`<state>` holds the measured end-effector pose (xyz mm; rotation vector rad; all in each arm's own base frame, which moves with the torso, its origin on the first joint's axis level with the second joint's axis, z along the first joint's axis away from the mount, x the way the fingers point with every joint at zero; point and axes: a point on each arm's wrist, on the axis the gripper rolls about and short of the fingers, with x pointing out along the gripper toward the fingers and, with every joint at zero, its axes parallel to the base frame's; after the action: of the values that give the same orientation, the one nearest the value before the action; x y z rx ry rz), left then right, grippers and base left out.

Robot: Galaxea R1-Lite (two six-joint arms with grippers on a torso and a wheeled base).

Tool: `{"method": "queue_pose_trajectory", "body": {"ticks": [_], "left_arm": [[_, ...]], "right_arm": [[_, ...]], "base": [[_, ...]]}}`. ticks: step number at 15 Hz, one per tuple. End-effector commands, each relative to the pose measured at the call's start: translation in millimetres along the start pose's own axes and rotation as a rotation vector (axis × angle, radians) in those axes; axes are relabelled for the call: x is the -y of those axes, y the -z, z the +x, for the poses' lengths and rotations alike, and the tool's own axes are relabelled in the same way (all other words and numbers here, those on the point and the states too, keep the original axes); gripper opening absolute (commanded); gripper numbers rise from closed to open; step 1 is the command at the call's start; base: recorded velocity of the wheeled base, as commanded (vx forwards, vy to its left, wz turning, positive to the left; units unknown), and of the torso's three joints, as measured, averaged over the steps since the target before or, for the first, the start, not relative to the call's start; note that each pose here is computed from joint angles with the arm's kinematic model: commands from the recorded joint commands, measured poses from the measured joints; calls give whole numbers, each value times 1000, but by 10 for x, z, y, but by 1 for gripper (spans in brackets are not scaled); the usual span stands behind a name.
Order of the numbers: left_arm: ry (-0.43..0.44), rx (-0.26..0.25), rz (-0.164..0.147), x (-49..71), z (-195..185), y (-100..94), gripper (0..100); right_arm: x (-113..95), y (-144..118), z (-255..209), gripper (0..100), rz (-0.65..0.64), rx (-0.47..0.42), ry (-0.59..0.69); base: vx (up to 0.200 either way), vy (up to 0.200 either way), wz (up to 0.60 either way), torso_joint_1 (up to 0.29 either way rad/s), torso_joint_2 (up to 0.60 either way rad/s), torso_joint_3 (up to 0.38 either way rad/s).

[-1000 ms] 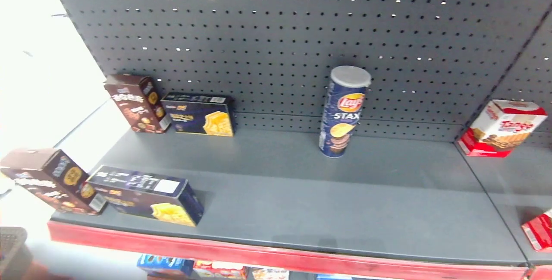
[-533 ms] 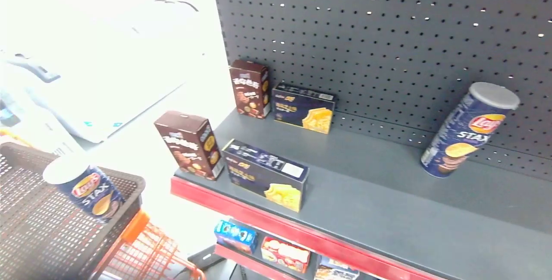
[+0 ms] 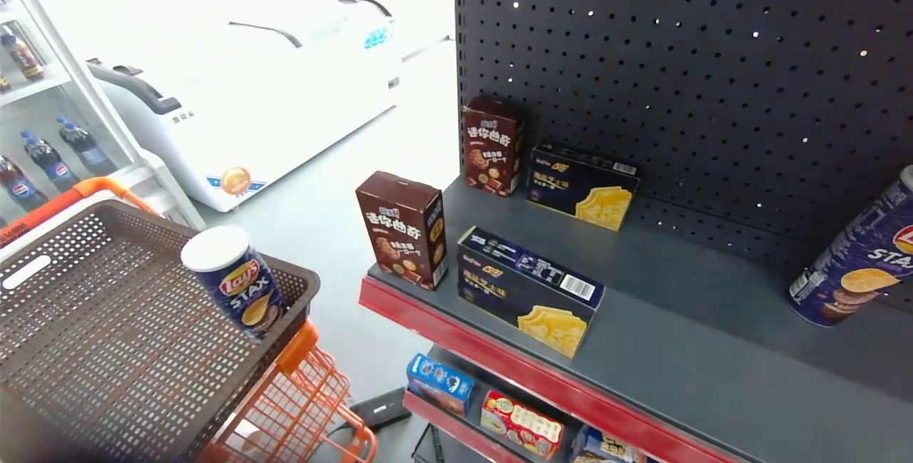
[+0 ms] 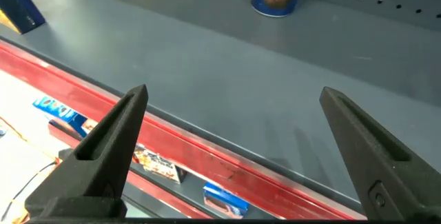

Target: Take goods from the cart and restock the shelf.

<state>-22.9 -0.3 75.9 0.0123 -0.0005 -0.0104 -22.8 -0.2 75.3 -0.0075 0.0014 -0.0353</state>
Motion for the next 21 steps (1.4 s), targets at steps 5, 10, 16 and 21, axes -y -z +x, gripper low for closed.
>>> {"method": "queue_pose_trajectory", "body": {"ticks": [5,10,16,21], "left_arm": [[-139,-35,6,-39,77,-794,100],[-151,-301,-44,-61,868,-1075,100],[-70,-469,-148,-371,1724,-751,100],[0,-350,-39,-464,2295,-294,100]], "right_arm": [[0,0,0,100,0,0,0],[0,0,0,100,0,0,-2],[0,0,0,100,0,0,0],[0,0,0,100,0,0,0]], "base": [[0,0,0,0,0,0],[0,0,0,0,0,0],[0,0,0,0,0,0],[0,0,0,0,0,0]]}}
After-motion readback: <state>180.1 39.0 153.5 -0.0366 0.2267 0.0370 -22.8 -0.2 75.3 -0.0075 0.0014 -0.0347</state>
